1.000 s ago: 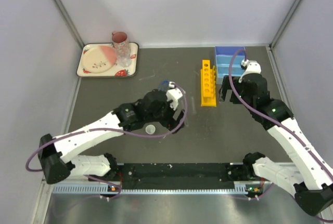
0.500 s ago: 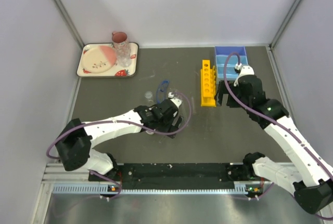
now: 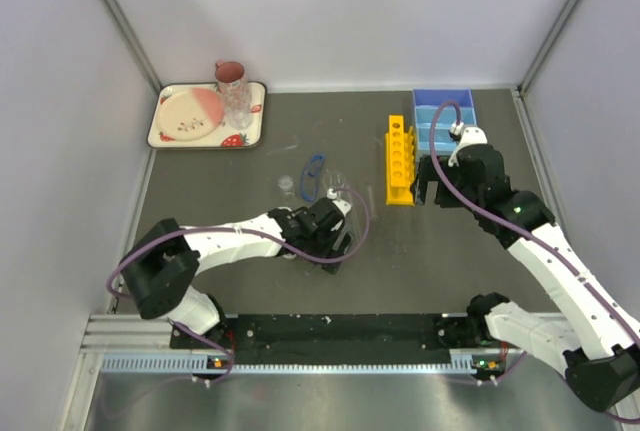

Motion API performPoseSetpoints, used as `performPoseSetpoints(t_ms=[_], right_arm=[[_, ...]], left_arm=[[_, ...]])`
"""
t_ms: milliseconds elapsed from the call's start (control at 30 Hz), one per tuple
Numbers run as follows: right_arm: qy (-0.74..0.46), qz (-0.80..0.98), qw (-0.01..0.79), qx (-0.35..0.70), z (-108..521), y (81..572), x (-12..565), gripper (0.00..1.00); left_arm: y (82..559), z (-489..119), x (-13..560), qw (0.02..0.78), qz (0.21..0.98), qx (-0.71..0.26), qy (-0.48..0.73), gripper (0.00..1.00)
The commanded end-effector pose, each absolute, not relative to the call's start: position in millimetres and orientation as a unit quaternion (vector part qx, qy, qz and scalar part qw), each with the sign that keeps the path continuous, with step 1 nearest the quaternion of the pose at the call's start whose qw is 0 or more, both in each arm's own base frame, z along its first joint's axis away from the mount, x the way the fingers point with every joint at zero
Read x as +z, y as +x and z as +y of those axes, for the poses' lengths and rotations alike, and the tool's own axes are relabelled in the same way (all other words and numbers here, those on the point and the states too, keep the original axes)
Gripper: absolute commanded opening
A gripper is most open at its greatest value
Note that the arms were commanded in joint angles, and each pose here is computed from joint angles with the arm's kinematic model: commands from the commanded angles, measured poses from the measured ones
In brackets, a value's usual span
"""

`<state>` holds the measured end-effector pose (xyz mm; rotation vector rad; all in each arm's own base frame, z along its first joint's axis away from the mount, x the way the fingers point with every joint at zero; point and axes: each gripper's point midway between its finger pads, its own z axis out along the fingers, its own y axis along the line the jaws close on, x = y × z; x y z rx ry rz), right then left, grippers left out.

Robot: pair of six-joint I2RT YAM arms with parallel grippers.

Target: Organize the chemistry lab equipment

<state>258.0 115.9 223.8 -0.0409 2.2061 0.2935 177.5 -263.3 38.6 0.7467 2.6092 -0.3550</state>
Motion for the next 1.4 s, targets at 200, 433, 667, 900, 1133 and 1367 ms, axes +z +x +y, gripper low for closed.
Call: performPoseSetpoints(t_ms=[200, 433, 667, 900, 1133, 1367], right_arm=[[-0.02, 0.881, 0.454, 0.13, 123, 263, 229, 0.99], [-0.02, 0.882, 0.453, 0.128, 123, 264, 226, 0.99], [-0.016, 0.881, 0.453, 0.133, 125, 264, 224, 0.99], [-0.015, 0.88, 0.454, 0.136, 124, 262, 222, 0.99], [-0.017, 0.879, 0.456, 0.138, 124, 261, 222, 0.99], [-0.019, 0.879, 0.456, 0.141, 126, 261, 223, 0.99]], left_arm=[[176, -265, 20, 0.192, 0.933, -0.125, 0.279, 0.75], [178, -255, 12, 0.194, 0.937, -0.099, 0.271, 0.62], [179, -244, 2, 0.186, 0.943, -0.057, 0.268, 0.53], [182, -239, -1, 0.187, 0.946, -0.033, 0.264, 0.5], [180, -238, -6, 0.179, 0.947, -0.018, 0.266, 0.24], [181, -232, -2, 0.186, 0.947, -0.002, 0.262, 0.0]])
